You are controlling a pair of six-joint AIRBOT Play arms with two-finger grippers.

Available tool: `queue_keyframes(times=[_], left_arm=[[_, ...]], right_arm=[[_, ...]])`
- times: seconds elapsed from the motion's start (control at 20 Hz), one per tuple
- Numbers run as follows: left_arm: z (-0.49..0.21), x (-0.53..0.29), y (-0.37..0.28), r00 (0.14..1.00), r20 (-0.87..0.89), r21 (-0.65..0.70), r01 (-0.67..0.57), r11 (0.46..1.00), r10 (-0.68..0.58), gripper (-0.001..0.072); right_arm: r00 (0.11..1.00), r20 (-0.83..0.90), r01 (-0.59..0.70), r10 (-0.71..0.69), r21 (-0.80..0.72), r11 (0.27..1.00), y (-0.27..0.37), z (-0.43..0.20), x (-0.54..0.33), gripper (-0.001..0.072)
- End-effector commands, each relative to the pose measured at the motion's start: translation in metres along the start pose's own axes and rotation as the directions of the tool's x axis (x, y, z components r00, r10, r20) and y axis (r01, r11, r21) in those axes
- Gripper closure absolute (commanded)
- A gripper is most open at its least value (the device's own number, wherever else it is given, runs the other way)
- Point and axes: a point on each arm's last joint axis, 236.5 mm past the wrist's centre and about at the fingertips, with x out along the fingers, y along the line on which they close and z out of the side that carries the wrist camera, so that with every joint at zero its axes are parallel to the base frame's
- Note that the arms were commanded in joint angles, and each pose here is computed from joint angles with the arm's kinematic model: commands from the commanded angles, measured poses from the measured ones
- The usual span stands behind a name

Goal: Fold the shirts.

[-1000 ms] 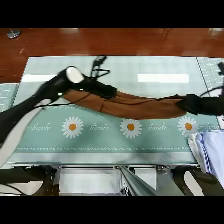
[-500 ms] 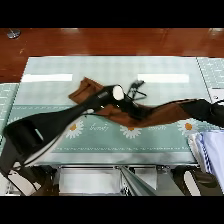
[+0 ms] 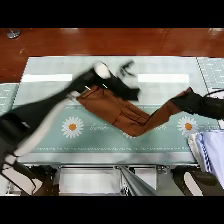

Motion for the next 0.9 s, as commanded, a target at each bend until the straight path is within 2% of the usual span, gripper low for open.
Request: queue_keyframes(times=[0.0,0.1,0.2,0.35,0.45,0.55,0.7,0.85], left_arm=[[0.037,-0.144,0.078,0.972,0.151,-0.078,-0.170,0.982,0.180,0.0692],[0.029,-0.225,0.115,0.919,0.231,-0.135,-0.296,0.945,0.321,0.0692],[0.010,-0.303,0.141,0.820,0.359,-0.239,-0.381,0.893,0.446,0.0691],[-0.047,-0.378,0.156,0.621,0.540,-0.400,-0.405,0.822,0.569,0.0690],[-0.094,-0.379,0.154,0.548,0.579,-0.455,-0.397,0.797,0.603,0.0690],[-0.133,-0.346,0.149,0.561,0.585,-0.464,-0.360,0.809,0.586,0.0690],[-0.173,-0.290,0.149,0.631,0.571,-0.475,-0.267,0.839,0.525,0.0690],[-0.192,-0.256,0.159,0.693,0.520,-0.492,-0.235,0.838,0.500,0.0690]], right_arm=[[0.996,-0.026,-0.086,0.084,-0.062,0.994,0.044,0.020,0.039,0.0687],[0.988,-0.094,-0.131,0.122,-0.105,0.986,0.075,0.027,0.076,0.0687],[0.974,-0.176,-0.167,0.142,-0.135,0.977,0.101,0.026,0.119,0.0687],[0.946,-0.284,-0.206,0.154,-0.163,0.965,0.131,0.017,0.187,0.0687],[0.931,-0.330,-0.221,0.157,-0.166,0.961,0.144,0.010,0.229,0.0687],[0.919,-0.362,-0.224,0.156,-0.152,0.963,0.150,0.003,0.266,0.0687],[0.909,-0.391,-0.210,0.147,-0.123,0.970,0.145,-0.005,0.312,0.0687],[0.894,-0.418,-0.197,0.160,-0.048,0.979,0.140,-0.013,0.342,0.0673]])
